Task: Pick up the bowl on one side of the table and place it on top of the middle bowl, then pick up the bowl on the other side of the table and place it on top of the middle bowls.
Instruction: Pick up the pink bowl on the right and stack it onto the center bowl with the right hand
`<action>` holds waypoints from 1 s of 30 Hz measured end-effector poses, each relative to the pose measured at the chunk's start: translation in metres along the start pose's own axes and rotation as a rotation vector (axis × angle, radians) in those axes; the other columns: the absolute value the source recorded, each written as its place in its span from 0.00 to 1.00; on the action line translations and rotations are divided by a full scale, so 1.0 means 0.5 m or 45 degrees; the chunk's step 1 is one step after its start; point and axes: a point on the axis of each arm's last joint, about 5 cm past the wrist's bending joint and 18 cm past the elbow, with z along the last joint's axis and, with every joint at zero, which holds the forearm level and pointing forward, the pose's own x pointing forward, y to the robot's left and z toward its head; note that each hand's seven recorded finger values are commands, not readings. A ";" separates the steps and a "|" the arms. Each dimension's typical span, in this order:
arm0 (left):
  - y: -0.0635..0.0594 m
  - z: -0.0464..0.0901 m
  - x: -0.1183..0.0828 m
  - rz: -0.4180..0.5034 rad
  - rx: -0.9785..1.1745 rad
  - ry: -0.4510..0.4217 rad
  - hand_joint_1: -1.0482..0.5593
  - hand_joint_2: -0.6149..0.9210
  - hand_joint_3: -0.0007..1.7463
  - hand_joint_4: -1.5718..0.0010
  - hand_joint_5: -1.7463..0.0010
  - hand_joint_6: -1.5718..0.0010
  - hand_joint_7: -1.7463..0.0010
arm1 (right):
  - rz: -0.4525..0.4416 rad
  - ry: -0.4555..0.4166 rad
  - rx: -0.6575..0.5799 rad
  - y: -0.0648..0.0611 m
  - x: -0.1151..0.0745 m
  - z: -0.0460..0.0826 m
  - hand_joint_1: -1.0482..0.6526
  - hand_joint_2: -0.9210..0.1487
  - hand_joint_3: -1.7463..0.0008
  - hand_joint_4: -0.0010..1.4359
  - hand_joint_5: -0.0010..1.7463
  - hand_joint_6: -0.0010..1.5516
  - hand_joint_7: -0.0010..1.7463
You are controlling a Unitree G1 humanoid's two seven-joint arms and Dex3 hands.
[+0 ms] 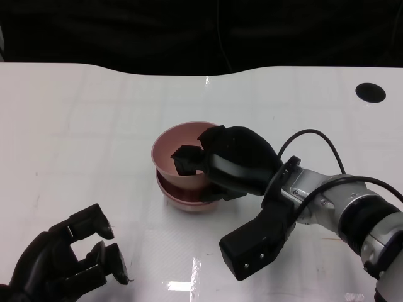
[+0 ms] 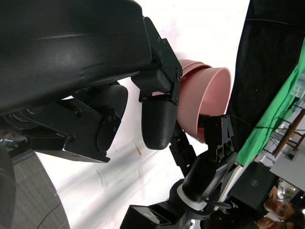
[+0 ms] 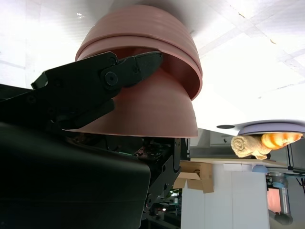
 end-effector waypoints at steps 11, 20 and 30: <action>0.000 0.000 0.000 0.002 -0.001 0.003 0.69 0.89 0.80 0.48 0.00 0.56 0.00 | 0.004 -0.001 -0.001 -0.001 0.000 0.000 0.47 0.00 0.95 0.57 1.00 0.34 1.00; 0.008 -0.002 0.004 0.000 -0.009 0.014 0.69 0.89 0.80 0.48 0.00 0.57 0.00 | -0.008 -0.021 -0.009 -0.011 -0.008 -0.012 0.47 0.00 0.93 0.58 1.00 0.39 0.88; 0.009 0.001 0.005 -0.004 -0.008 0.007 0.69 0.90 0.79 0.49 0.00 0.57 0.00 | -0.042 -0.056 -0.031 -0.025 -0.008 -0.016 0.47 0.00 0.94 0.58 1.00 0.41 0.85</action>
